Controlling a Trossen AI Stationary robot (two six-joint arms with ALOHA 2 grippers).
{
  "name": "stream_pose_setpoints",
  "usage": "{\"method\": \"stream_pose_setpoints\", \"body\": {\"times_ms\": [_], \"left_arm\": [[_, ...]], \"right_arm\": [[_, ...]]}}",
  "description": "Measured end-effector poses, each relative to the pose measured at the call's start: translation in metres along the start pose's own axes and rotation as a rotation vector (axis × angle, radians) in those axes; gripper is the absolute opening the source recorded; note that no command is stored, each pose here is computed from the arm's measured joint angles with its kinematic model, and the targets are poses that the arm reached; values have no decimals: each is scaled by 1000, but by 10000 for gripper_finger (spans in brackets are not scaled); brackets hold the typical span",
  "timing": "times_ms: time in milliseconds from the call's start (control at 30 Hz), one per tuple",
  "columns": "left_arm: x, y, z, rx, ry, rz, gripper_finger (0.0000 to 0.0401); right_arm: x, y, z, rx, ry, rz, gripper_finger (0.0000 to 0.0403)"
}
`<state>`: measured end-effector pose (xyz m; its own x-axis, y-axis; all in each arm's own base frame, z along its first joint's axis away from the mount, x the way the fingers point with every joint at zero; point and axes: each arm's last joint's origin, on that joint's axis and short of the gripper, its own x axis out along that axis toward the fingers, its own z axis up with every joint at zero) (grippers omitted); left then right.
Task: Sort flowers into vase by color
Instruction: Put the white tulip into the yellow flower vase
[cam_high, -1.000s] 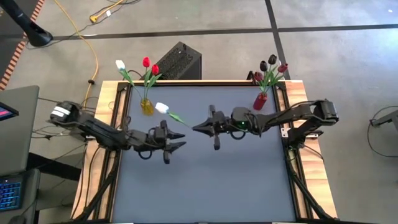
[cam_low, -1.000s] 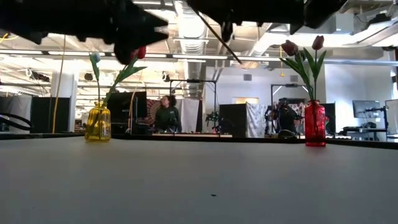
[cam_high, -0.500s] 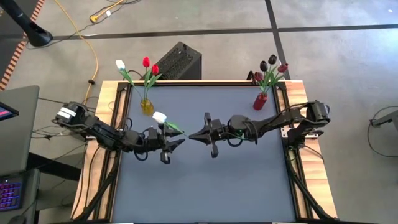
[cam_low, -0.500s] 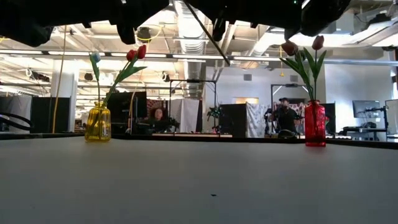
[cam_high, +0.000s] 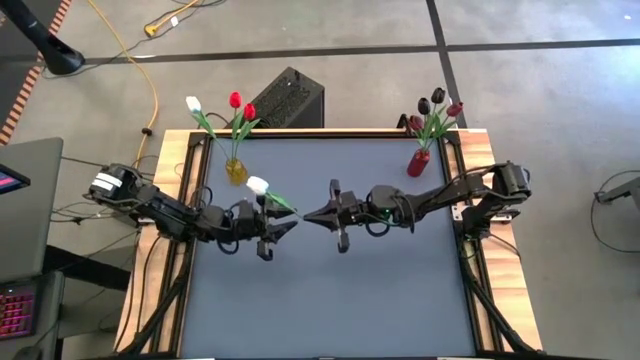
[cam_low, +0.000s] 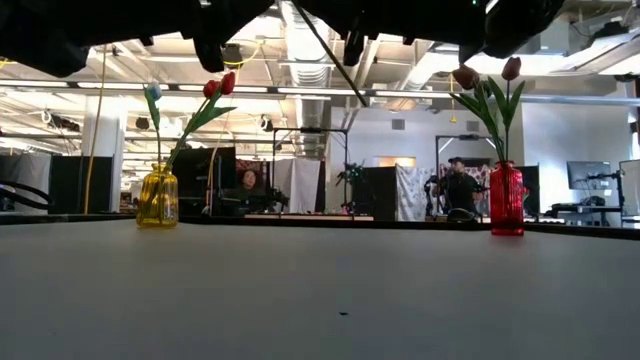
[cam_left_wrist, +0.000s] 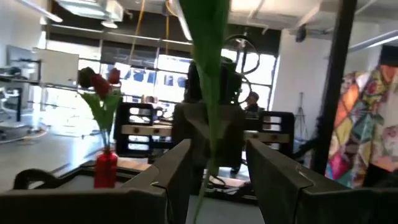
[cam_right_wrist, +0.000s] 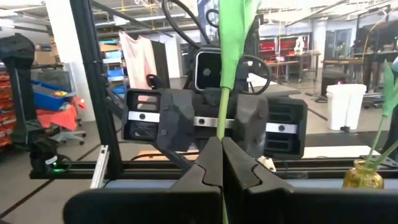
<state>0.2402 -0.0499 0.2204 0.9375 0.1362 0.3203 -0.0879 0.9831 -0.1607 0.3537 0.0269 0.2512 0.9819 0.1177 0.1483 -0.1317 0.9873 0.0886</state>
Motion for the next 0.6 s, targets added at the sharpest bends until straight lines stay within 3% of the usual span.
{"method": "stream_pose_setpoints", "body": {"times_ms": [600], "left_arm": [[8,5,8,-15,-56,-13,139]], "right_arm": [[0,0,1,-3,-9,-3,18]]}}
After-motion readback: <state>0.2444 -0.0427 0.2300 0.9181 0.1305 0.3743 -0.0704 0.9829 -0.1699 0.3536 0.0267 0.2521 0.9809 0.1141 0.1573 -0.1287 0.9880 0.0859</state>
